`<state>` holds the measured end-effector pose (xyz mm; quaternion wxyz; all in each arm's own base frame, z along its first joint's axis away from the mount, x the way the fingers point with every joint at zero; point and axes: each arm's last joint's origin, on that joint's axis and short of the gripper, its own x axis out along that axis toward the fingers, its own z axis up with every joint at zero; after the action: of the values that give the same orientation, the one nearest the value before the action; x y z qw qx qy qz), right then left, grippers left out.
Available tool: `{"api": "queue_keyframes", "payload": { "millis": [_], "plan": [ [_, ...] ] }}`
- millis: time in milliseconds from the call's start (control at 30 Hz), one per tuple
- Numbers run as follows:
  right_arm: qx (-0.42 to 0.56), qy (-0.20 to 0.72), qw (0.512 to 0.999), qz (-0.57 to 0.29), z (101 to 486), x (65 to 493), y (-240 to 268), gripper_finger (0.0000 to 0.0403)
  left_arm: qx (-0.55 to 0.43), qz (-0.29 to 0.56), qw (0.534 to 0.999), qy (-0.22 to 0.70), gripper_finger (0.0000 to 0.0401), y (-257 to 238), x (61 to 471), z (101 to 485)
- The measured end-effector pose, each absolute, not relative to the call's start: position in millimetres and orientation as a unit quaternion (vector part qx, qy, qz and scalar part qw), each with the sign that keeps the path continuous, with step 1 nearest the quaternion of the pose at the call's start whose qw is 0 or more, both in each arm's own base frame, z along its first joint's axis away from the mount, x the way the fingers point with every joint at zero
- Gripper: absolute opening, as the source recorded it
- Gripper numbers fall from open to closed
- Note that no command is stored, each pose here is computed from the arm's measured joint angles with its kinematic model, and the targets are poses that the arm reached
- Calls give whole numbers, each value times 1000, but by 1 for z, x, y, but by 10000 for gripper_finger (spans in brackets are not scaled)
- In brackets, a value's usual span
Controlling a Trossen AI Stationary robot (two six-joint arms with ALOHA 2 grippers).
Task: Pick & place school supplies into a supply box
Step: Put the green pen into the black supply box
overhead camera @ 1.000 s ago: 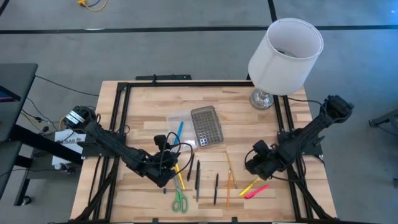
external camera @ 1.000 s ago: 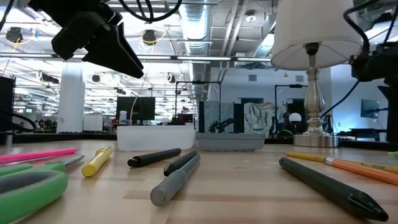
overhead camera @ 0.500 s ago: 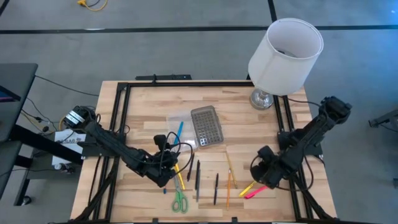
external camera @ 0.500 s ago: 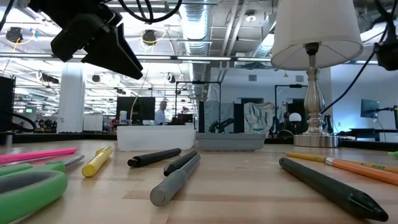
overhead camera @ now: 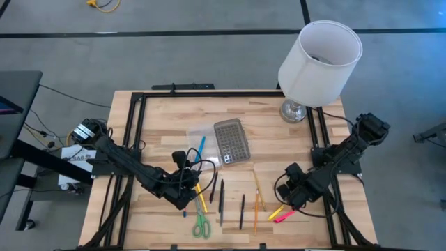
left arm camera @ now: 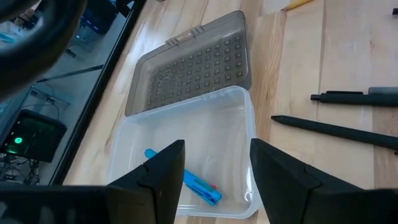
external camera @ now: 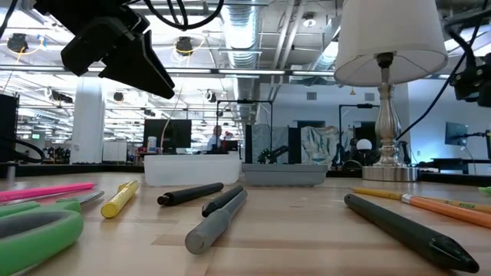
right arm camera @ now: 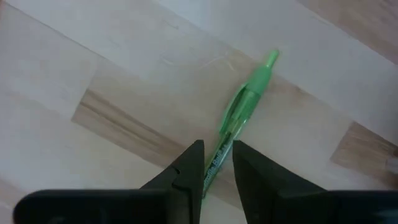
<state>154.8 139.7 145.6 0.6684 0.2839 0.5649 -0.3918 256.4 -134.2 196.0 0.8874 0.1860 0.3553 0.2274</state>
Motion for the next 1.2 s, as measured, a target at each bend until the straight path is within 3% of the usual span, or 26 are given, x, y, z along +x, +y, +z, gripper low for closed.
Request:
{"api": "queue_keyframes", "payload": {
  "millis": [333,567,1200],
  "plan": [
    [291,585,652,-386,145,154,141,149,186,227,887,356,178,-134,256,196],
    [317,585,649,-369,129,150,137,161,187,227,887,357,178,-134,256,196],
    [262,628,667,-305,125,161,121,67,167,221,891,360,178,-135,256,195]
  ]
}}
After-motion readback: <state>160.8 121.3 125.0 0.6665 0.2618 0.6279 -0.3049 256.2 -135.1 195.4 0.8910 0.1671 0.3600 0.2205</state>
